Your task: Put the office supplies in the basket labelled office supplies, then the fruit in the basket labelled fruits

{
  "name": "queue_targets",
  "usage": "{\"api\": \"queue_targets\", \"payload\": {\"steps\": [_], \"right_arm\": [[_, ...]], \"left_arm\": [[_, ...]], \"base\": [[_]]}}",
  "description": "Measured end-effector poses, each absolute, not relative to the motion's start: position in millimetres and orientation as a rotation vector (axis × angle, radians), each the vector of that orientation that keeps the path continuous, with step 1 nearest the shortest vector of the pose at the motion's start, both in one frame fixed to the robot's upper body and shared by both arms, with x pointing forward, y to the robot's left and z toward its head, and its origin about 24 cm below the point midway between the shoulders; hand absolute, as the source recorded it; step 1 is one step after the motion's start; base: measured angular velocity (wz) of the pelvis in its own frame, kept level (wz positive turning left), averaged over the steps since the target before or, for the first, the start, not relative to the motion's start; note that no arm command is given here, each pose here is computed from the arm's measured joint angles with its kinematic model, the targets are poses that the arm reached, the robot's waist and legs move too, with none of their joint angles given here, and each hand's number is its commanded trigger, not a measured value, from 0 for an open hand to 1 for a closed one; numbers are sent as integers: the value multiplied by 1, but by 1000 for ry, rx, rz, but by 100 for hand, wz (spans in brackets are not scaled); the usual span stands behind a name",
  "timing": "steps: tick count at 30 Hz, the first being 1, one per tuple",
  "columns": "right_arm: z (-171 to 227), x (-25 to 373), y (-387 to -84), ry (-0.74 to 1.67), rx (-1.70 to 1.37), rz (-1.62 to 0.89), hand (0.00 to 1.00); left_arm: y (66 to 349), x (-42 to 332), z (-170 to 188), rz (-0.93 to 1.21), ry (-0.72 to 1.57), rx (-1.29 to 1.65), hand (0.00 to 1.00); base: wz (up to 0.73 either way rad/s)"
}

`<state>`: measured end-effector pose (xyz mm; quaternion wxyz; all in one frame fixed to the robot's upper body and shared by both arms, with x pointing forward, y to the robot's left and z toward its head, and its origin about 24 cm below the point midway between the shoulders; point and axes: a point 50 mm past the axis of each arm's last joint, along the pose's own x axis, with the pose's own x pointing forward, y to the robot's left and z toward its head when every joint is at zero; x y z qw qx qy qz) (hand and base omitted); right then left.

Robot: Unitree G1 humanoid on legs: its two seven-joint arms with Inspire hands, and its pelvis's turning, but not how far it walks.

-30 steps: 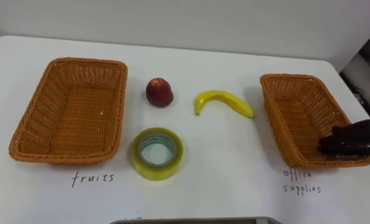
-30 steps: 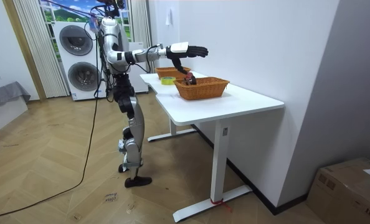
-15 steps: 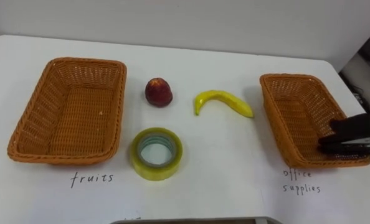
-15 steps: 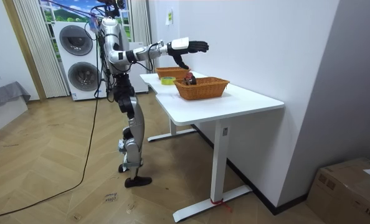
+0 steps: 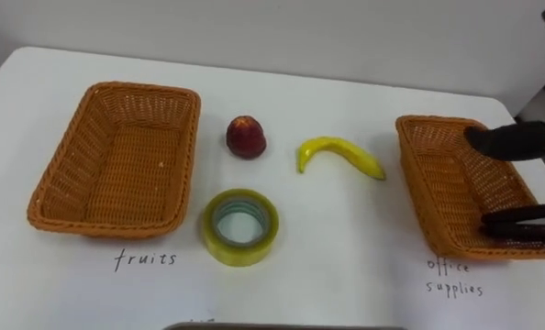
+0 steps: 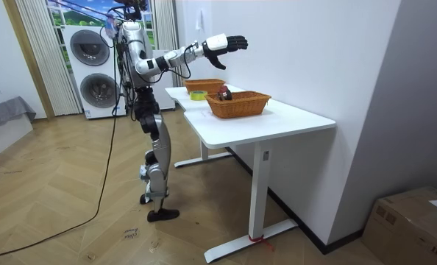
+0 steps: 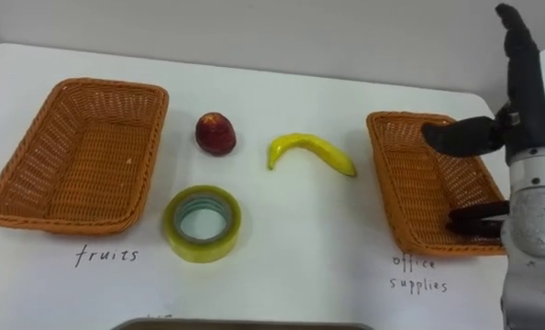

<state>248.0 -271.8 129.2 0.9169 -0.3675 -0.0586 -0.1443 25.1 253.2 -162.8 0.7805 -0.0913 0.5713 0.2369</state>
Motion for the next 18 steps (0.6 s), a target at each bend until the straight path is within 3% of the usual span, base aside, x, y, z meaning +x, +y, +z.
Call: {"api": "queue_targets", "payload": {"steps": [12,18], "right_arm": [[140,267,-220,-221,-693,-54,0],[141,271,-208,-228,-687,21,0]], "left_arm": [[251,26,-163,467,1260,-168,0],[254,30,-162,447,1246,-141,0]], "base": [[1],[15]]}}
